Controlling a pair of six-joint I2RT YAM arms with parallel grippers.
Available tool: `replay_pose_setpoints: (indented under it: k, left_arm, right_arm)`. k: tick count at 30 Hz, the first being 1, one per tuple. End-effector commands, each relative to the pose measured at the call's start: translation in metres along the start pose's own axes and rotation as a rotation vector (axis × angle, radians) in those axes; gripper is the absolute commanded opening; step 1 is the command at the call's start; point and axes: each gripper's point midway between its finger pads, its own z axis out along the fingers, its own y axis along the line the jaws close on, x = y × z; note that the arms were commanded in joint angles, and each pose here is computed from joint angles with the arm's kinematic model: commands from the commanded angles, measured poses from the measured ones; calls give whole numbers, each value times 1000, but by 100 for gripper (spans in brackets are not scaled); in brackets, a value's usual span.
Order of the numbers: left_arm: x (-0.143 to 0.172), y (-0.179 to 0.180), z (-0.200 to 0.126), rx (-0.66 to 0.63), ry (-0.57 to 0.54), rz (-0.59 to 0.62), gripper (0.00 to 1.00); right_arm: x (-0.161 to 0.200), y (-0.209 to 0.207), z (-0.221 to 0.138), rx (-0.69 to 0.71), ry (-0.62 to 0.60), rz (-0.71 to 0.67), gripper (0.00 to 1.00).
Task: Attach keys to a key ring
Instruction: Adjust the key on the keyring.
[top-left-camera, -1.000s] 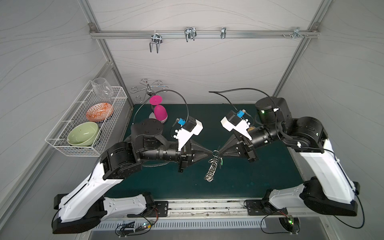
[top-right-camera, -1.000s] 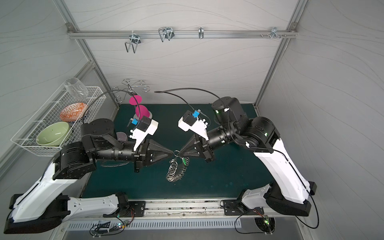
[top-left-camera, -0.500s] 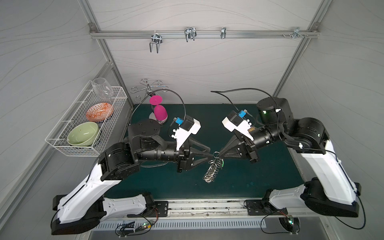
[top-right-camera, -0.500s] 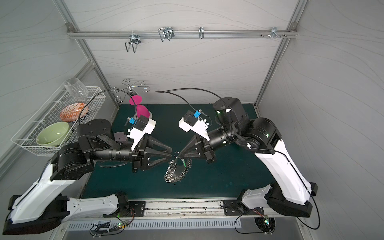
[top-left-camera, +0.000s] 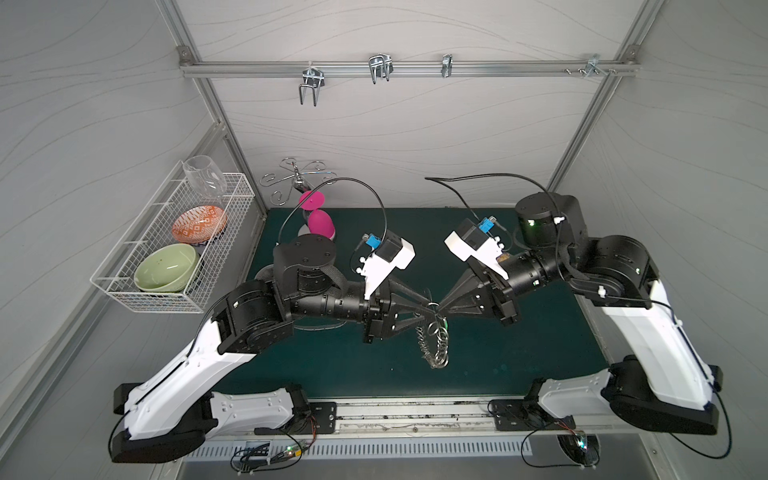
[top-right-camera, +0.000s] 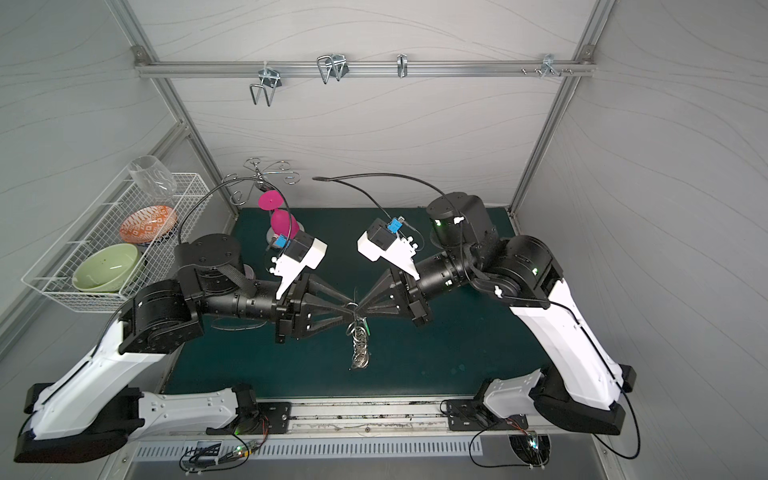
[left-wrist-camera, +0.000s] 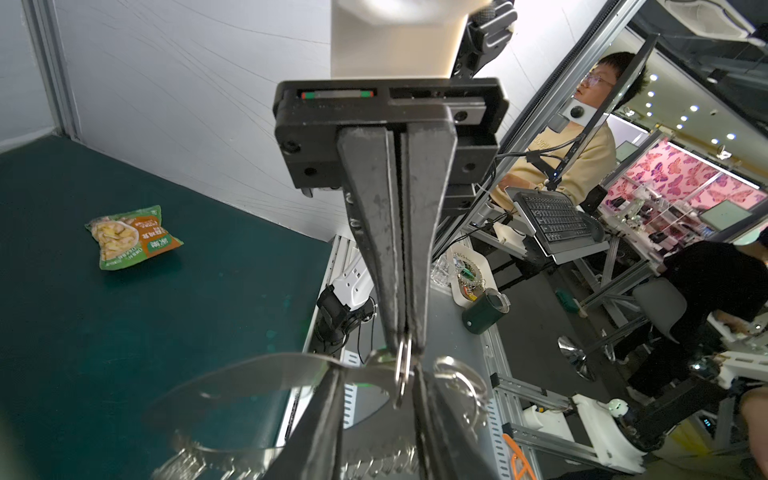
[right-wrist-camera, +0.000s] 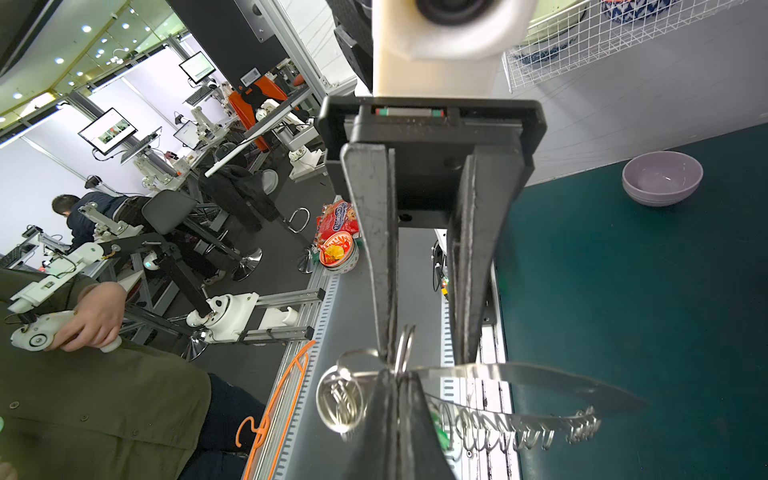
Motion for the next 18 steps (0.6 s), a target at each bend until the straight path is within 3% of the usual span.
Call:
replay_pose_setpoints:
  k: [1, 18]
  left_arm:
    - [-21, -17, -9, 50, -69, 52, 27]
    - [-22, -20, -10, 63, -77, 58, 24]
  right_arm:
    - [-6, 12, -2, -43, -27, -35, 0]
    - [-2, 10, 3, -57, -11, -14, 0]
